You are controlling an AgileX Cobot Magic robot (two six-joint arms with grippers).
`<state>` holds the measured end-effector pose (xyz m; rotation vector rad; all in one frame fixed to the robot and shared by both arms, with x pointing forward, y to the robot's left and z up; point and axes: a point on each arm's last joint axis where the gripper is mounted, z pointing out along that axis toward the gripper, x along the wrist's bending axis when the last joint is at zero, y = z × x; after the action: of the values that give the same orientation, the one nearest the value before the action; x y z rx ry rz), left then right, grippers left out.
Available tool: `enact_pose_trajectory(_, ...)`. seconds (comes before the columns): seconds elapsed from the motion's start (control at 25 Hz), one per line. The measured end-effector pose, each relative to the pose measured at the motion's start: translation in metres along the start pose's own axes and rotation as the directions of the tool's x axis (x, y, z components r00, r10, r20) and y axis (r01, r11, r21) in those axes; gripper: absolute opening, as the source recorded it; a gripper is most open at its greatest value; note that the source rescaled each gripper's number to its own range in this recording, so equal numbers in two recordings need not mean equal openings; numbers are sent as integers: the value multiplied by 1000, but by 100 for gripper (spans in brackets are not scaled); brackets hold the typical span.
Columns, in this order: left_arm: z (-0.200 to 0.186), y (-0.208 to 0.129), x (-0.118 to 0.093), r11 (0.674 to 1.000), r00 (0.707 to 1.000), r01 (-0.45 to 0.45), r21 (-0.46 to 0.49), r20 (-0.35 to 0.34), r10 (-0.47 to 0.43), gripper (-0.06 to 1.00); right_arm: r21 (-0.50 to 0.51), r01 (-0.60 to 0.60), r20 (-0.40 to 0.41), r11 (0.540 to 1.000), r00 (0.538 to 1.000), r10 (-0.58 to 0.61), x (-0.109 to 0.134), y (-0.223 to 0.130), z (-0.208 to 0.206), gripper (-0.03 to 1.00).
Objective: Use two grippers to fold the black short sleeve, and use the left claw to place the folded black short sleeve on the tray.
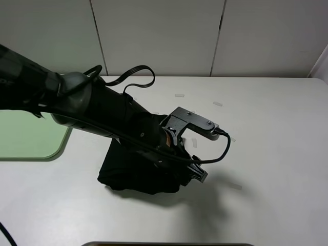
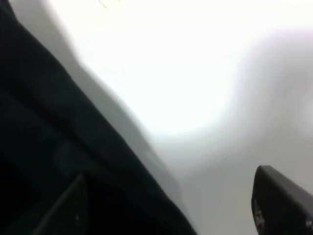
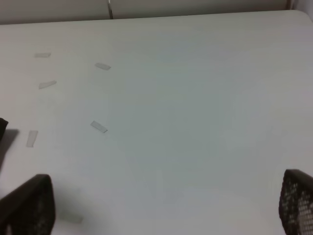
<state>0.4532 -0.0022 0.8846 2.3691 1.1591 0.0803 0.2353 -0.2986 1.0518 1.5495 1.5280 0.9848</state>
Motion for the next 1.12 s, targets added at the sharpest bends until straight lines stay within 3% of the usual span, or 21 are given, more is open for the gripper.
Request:
enact_pose_trajectory(0.32, -54, 24, -8, 990, 999, 22, -138, 47, -15, 67, 0, 0, 0, 1000, 1000, 0, 0, 0, 0, 100)
enact_pose_trajectory(0.44, -78, 25, -4, 994, 999, 36, -108, 41, -32, 67, 0, 0, 0, 1000, 1000, 0, 0, 0, 0, 100)
enact_pose_trajectory(0.72, -105, 15, 33, 988, 991, 128, 82, -44, -125, 69, 0, 0, 0, 1000, 1000, 0, 0, 0, 0, 100)
enact_pose_trajectory(0.96, -98, 9, 56, 986, 984, 161, 50, -85, -157, 69, 0, 0, 0, 1000, 1000, 0, 0, 0, 0, 100)
enact_pose_trajectory(1.12, -80, 4, 61, 984, 982, 169, 62, -96, -162, 69, 0, 0, 0, 1000, 1000, 0, 0, 0, 0, 100)
